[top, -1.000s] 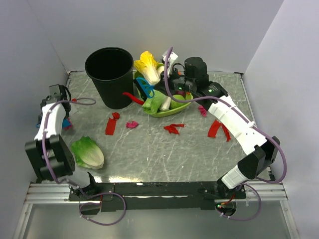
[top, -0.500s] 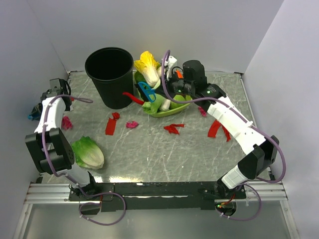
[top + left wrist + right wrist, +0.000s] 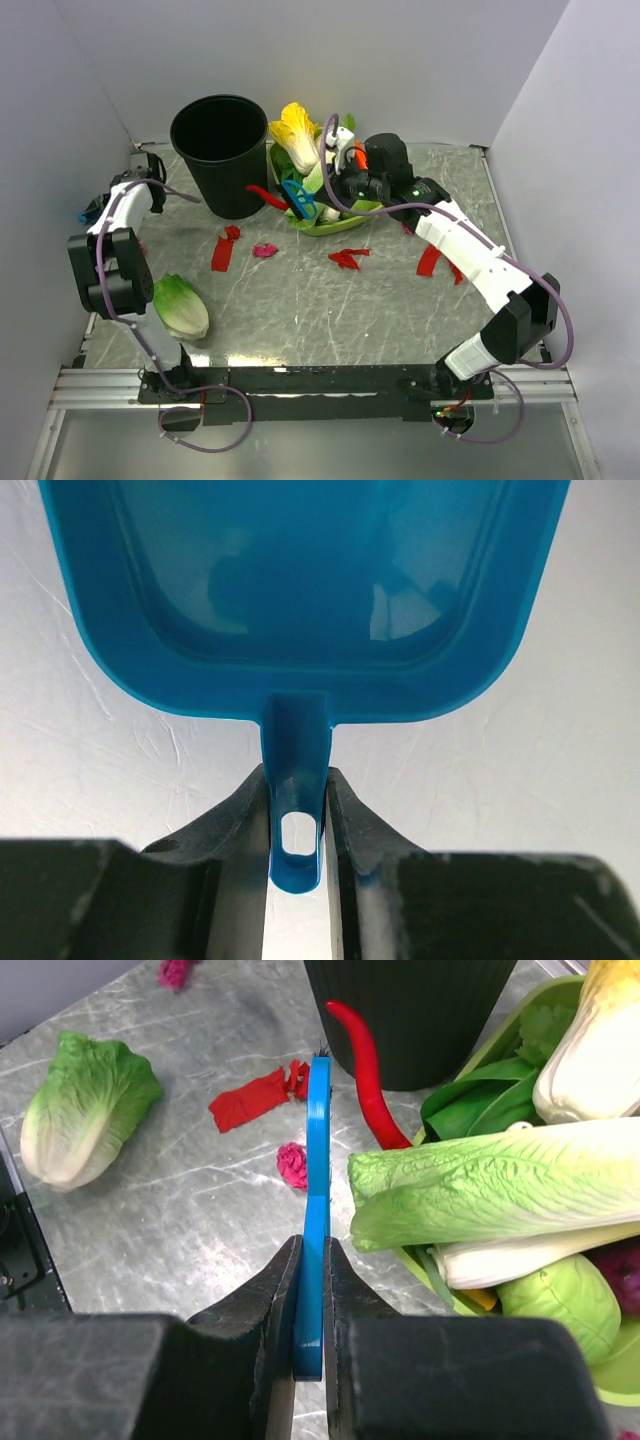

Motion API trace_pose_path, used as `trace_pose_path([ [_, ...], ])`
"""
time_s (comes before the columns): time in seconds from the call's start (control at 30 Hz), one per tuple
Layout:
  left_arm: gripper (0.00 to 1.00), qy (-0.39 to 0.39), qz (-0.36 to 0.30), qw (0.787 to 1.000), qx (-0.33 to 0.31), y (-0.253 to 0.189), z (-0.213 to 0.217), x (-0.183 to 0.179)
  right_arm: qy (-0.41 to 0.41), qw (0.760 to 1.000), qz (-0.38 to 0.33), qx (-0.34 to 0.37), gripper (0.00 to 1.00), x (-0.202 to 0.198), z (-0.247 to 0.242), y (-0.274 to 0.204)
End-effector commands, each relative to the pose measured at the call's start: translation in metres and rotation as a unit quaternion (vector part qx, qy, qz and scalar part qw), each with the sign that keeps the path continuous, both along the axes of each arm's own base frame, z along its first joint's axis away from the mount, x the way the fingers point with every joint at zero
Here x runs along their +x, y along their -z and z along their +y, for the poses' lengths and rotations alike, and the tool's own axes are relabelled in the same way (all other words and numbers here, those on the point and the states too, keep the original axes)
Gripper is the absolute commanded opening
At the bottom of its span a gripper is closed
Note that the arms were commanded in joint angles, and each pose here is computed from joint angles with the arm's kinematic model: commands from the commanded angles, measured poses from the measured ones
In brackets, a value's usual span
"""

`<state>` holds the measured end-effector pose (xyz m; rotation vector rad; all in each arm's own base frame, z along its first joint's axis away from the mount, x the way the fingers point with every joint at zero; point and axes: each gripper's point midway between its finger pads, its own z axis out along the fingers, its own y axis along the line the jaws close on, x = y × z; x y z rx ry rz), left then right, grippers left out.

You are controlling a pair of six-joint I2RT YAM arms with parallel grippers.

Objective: Sweep away the paper scraps from the table

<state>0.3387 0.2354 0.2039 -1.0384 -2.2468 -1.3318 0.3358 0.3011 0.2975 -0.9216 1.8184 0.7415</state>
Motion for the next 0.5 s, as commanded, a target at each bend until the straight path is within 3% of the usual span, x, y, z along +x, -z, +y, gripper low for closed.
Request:
trace_pose_path([
  [0.0, 0.01, 0.006, -0.013, 1.0, -0.015, -0.006, -0.026, 0.007, 0.002, 0.999, -0.044, 0.028, 0.0, -0.01, -0.009, -0.032],
  [0.17, 0.01, 0.014, -0.016, 0.997, -0.072, 0.013, -0.067, -0.009, 0.004, 0.999, -0.044, 0.023, 0.0, -0.012, -0.011, -0.028],
  [0.2, 0.01, 0.02, 0.003, 0.995, -0.093, 0.019, -0.079, -0.016, 0.006, 0.999, -0.046, 0.023, 0.0, -0.011, -0.012, -0.028],
  [0.33, 0.01, -0.012, -0.041, 0.977, -0.211, 0.021, -0.117, -0.032, 0.007, 0.999, -0.047, 0.019, 0.0, -0.009, -0.013, -0.026],
  [0.47, 0.01, -0.01, -0.075, 0.98, -0.185, -0.004, -0.106, -0.046, 0.009, 0.999, -0.044, 0.016, 0.0, -0.008, -0.013, -0.023],
])
